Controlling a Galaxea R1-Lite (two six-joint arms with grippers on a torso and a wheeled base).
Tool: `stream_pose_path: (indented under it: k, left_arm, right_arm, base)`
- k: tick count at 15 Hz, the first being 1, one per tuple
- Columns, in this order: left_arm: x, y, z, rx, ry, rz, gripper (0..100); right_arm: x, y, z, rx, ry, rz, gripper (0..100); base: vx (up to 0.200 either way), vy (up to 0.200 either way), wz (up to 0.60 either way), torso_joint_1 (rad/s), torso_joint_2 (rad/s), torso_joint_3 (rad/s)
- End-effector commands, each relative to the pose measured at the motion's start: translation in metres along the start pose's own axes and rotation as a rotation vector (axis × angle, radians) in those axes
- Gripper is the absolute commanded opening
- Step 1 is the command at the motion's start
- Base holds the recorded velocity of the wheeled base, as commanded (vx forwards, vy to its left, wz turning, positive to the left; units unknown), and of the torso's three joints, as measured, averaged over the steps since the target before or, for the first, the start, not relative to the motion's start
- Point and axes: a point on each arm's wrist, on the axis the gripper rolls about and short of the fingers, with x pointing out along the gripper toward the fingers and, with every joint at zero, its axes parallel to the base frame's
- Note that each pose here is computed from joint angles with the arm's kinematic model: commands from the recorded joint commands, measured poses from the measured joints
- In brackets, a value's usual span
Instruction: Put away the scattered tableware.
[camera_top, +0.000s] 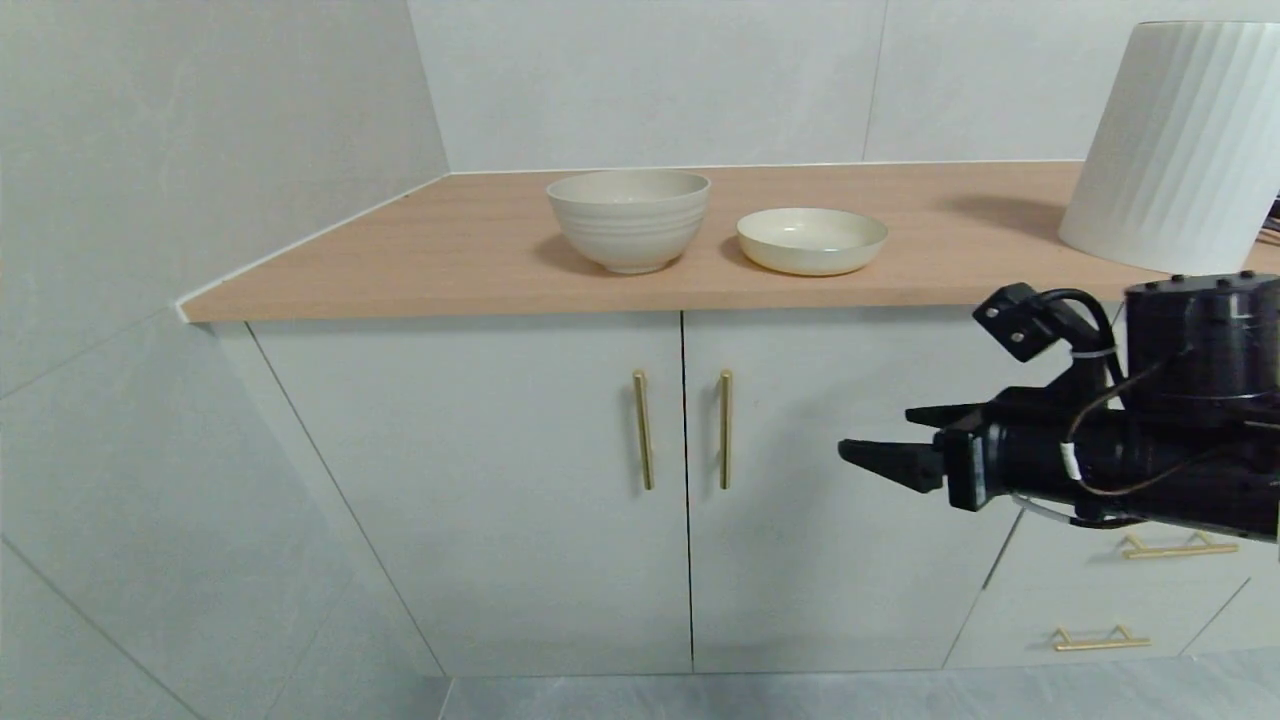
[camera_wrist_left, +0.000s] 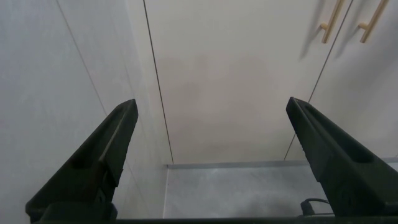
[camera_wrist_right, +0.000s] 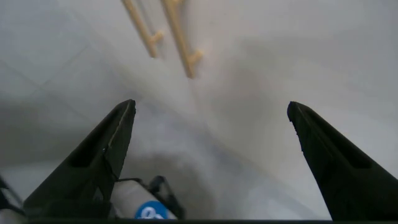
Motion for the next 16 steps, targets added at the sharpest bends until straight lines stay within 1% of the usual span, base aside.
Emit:
stream_pose_path:
  k: [1,3,5,7,8,9,11,13,16]
  left_arm:
    - [0.0,0.0,0.0,-0.001,0.0,-0.001,100]
    - [0.0,0.0,0.0,-0.001,0.0,-0.001,100]
    - [0.0,0.0,0.0,-0.001,0.0,-0.001,100]
    - [0.0,0.0,0.0,0.001,0.0,-0.001,100]
    - [0.0,0.0,0.0,-0.001,0.0,-0.001,100]
    - [0.0,0.0,0.0,0.001,0.0,-0.001,100]
    - [0.0,0.0,0.0,-0.001,0.0,-0.001,100]
    - [0.0,0.0,0.0,-0.001,0.0,-0.001,100]
    - [0.0,0.0,0.0,-0.001,0.0,-0.001,100]
  right_arm:
    - [0.036,0.006,-0.006,0.045,0.068,0.039,100]
    - [0.049,0.009,-0.008,0.069,0.073,0.05,100]
    - [0.059,0.016,-0.005,0.129,0.049,0.058,100]
    - [0.071,0.024,-0.005,0.192,0.002,0.09,100]
    - [0.082,0.025,-0.008,0.208,-0.034,0.095,100]
    - [0.088,0.028,-0.01,0.212,-0.047,0.094,100]
    - [0.106,0.035,-0.017,0.233,-0.106,0.081,100]
    - [0.119,0.042,-0.027,0.245,-0.129,0.108,100]
    - [0.128,0.042,-0.031,0.27,-0.161,0.121,100]
  base:
    - [0.0,0.0,0.0,0.0,0.0,0.0]
    - [0.0,0.0,0.0,0.0,0.0,0.0]
    - [0.0,0.0,0.0,0.0,0.0,0.0]
    - [0.0,0.0,0.0,0.0,0.0,0.0]
    - [0.0,0.0,0.0,0.0,0.0,0.0]
    - [0.0,0.0,0.0,0.0,0.0,0.0]
    - [0.0,0.0,0.0,0.0,0.0,0.0]
    - [0.0,0.0,0.0,0.0,0.0,0.0]
    - [0.0,0.0,0.0,0.0,0.0,0.0]
